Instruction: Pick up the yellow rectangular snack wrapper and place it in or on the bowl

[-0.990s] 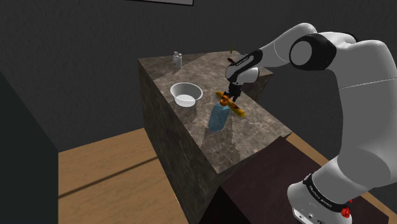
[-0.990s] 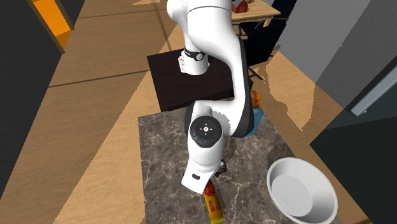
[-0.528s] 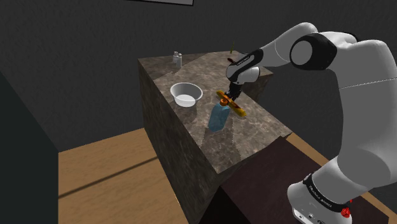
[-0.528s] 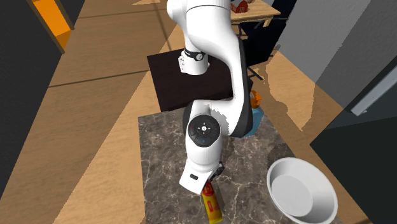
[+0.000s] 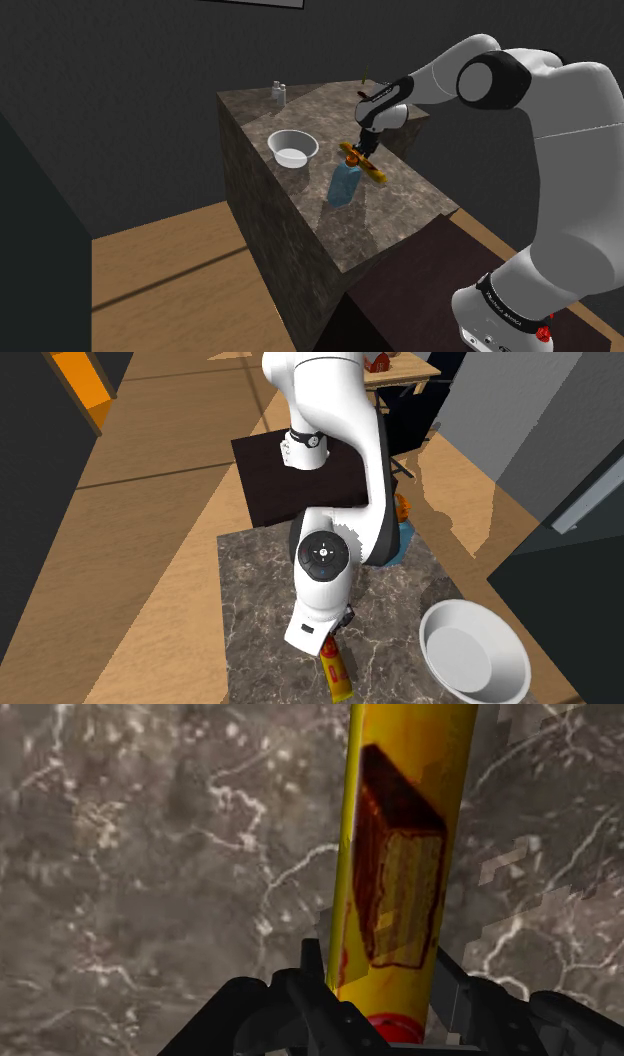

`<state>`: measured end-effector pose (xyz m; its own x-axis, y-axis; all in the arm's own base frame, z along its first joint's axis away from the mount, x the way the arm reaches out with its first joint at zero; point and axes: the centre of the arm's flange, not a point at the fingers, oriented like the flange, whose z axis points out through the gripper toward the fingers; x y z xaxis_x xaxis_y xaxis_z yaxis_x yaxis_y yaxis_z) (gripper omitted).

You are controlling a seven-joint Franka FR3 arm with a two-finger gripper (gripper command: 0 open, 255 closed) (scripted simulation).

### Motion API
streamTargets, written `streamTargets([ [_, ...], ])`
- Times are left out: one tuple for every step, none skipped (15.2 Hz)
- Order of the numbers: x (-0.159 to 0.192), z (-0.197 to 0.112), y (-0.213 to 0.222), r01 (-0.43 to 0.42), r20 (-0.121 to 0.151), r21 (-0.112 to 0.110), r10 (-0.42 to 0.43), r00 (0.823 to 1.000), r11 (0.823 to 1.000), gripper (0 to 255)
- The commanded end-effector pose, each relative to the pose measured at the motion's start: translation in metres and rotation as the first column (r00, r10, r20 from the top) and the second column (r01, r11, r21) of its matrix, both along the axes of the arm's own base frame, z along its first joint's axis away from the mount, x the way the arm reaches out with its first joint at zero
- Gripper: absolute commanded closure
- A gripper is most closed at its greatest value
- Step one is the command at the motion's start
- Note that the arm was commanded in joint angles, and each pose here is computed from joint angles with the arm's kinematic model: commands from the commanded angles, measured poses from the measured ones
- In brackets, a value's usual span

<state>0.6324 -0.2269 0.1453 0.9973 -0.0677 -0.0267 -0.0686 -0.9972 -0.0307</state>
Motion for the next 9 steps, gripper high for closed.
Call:
streamTargets([
  [0.000,0.009,0.001,-0.002,-0.002,0.002,0.002,1.000,1.000,255],
  [0.000,0.014,0.001,-0.002,-0.002,0.002,0.002,1.000,1.000,255],
  [0.000,0.020,0.001,-0.002,-0.002,0.002,0.002,1.000,1.000,255],
  [0.000,0.025,0.001,-0.002,-0.002,0.002,0.002,1.000,1.000,255],
  [0.000,0.030,0.001,-0.002,-0.002,0.002,0.002,1.000,1.000,255],
  [0.000,0.035,0.001,-0.002,-0.002,0.002,0.002,1.000,1.000,255],
  [0.000,0.041,0.001,-0.002,-0.002,0.002,0.002,1.000,1.000,255],
  [0.000,0.046,0.001,-0.002,-0.002,0.002,0.002,1.000,1.000,255],
  [0.000,0.051,0.001,-0.002,-0.002,0.002,0.002,1.000,1.000,255],
])
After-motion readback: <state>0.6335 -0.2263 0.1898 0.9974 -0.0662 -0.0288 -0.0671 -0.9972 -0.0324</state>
